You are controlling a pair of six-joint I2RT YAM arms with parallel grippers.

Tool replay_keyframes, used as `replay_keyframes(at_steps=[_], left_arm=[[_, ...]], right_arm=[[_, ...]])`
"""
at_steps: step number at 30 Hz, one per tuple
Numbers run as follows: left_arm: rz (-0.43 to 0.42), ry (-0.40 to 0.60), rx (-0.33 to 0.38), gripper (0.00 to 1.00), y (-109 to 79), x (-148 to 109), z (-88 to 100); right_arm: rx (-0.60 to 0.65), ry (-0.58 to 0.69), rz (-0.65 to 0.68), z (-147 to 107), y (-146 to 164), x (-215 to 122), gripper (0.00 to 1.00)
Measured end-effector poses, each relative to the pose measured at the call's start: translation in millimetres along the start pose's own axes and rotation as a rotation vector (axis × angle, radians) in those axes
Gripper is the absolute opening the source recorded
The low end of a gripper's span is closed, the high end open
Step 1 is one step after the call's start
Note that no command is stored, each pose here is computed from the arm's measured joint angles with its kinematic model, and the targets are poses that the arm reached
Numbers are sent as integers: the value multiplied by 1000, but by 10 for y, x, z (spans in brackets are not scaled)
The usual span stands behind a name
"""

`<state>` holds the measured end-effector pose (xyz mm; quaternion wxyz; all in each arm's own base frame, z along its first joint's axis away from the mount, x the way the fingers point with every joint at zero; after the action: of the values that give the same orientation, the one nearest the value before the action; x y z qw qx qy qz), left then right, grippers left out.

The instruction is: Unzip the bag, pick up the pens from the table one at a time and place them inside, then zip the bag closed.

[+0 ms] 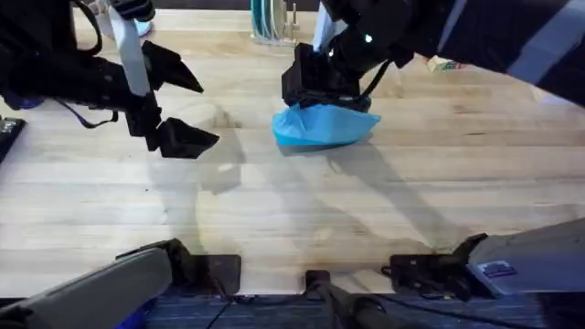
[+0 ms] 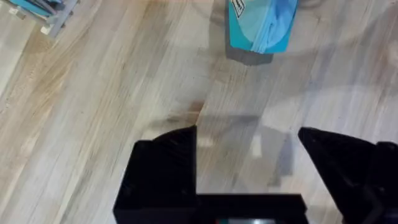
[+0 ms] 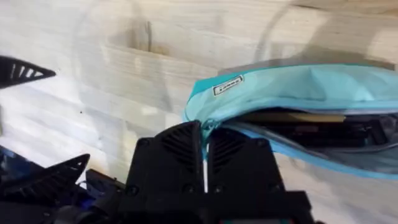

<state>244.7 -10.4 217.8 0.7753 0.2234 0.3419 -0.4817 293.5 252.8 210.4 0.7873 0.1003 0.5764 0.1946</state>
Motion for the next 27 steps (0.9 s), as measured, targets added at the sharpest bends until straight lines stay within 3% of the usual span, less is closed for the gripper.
replay_keyframes(at_steps=[14,24,27], left_arm=[[-2,-13,1,993,-3,0,15],[-64,-185,-22,993,-100,-23,220],[-57,-211,6,993,-73,-13,268]], right_arm=[[-100,5,9,-7,11,0,32],[-146,5,10,-7,13,1,32],[-152,5,10,-7,13,1,32]])
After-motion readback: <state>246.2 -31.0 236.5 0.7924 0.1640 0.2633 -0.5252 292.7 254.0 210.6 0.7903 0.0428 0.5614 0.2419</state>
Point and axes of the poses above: each hand's point on the last joint's axis, 136 mm out from that joint toward the fingers, its own x axis out along the fingers, its own y axis along the line the jaws close on, z = x × y, the point moved 5 cm from there along -x, back along the fingers, and after that the axes turned 3 degrees about -x, right-handed, at the moved point
